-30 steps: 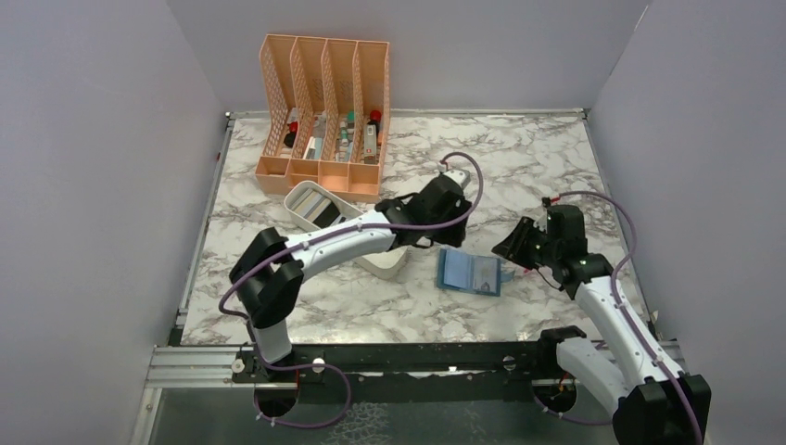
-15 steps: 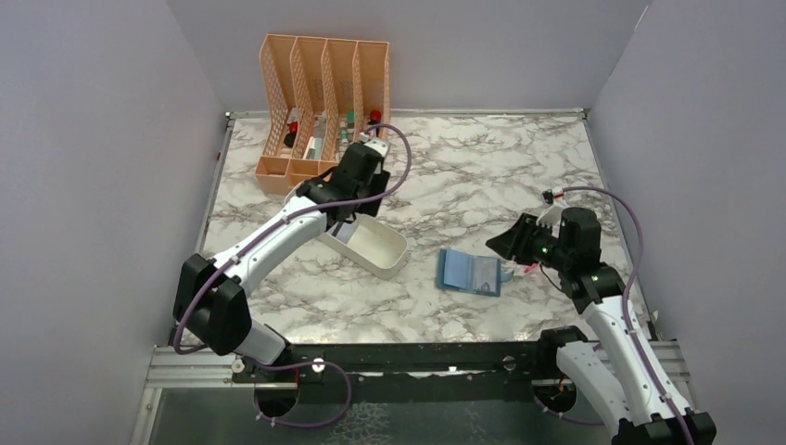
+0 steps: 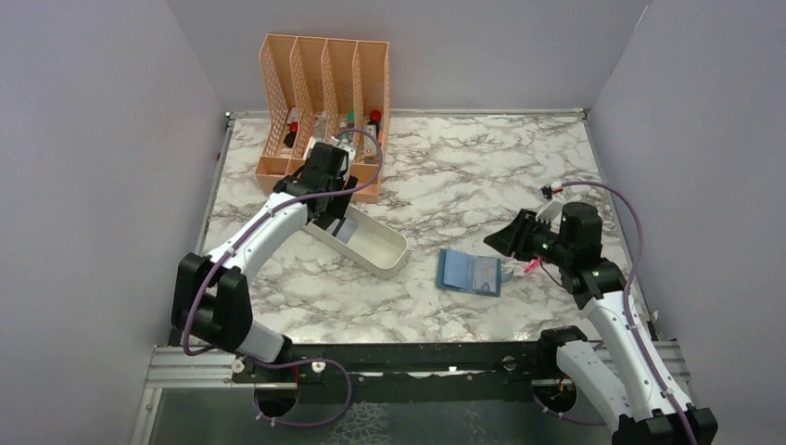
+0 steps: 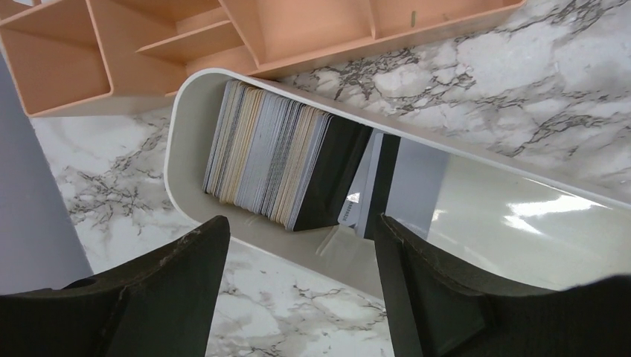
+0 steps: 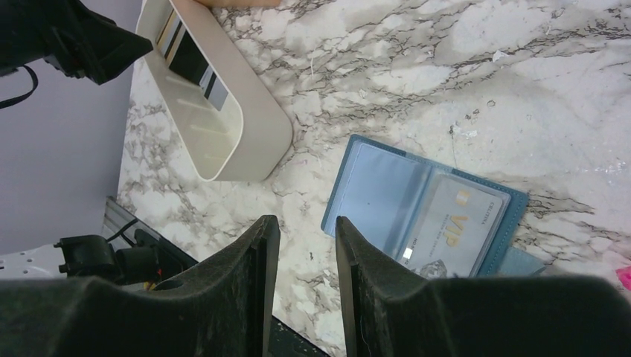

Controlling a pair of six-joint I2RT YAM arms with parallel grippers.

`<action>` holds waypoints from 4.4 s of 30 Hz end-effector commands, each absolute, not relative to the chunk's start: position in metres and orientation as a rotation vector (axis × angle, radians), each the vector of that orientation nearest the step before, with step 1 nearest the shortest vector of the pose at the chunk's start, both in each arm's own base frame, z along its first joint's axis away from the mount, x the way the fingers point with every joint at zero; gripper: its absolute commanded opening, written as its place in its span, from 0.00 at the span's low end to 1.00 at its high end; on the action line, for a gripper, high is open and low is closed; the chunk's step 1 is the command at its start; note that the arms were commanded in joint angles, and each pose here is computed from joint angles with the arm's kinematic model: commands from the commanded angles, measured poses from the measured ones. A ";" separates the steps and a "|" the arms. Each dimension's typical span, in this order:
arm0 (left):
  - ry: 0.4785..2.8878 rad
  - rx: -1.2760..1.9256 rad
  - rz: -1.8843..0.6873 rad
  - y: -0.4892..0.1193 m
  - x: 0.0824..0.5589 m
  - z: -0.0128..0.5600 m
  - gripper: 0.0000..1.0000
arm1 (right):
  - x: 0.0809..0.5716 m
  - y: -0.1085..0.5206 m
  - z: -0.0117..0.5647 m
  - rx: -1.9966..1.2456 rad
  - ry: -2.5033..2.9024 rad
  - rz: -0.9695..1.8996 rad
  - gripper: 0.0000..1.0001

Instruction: Put the credit cards into the card holder

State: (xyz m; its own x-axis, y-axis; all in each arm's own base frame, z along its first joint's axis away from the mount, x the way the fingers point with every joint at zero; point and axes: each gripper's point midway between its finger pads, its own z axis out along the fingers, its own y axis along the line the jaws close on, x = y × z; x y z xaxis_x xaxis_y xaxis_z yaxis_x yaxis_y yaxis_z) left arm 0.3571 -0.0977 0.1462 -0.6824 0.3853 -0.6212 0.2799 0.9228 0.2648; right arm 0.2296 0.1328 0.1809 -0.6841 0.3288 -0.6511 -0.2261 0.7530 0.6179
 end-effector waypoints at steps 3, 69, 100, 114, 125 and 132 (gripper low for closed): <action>2.422 0.539 0.272 -0.085 0.364 0.111 0.77 | 0.232 0.140 0.203 0.021 2.089 0.934 0.39; 2.450 0.432 0.371 -0.074 0.390 0.127 0.10 | 0.238 0.140 0.206 0.033 2.098 0.925 0.40; 1.991 0.334 -1.188 -0.241 0.290 0.285 0.00 | 0.204 0.186 0.235 -0.132 1.964 1.413 0.38; 1.887 0.277 -1.718 -0.309 0.241 0.298 0.00 | 0.206 0.195 0.257 -0.106 1.837 1.574 0.38; 1.888 0.348 -1.835 -0.358 0.218 0.297 0.00 | 0.206 0.200 0.257 -0.076 1.832 1.680 0.30; 1.909 0.360 -1.845 -0.367 0.213 0.287 0.00 | 0.204 0.200 0.250 -0.048 1.839 1.703 0.10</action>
State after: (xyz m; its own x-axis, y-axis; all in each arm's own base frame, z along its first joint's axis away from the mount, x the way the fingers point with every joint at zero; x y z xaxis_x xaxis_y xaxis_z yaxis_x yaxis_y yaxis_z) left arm 0.2084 -0.3610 0.2692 -0.8871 -0.0950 -0.4517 0.4424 0.1042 -0.8907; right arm 0.2115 0.1972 0.2458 -0.8031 0.3960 -0.4453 -0.3987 0.1983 0.8954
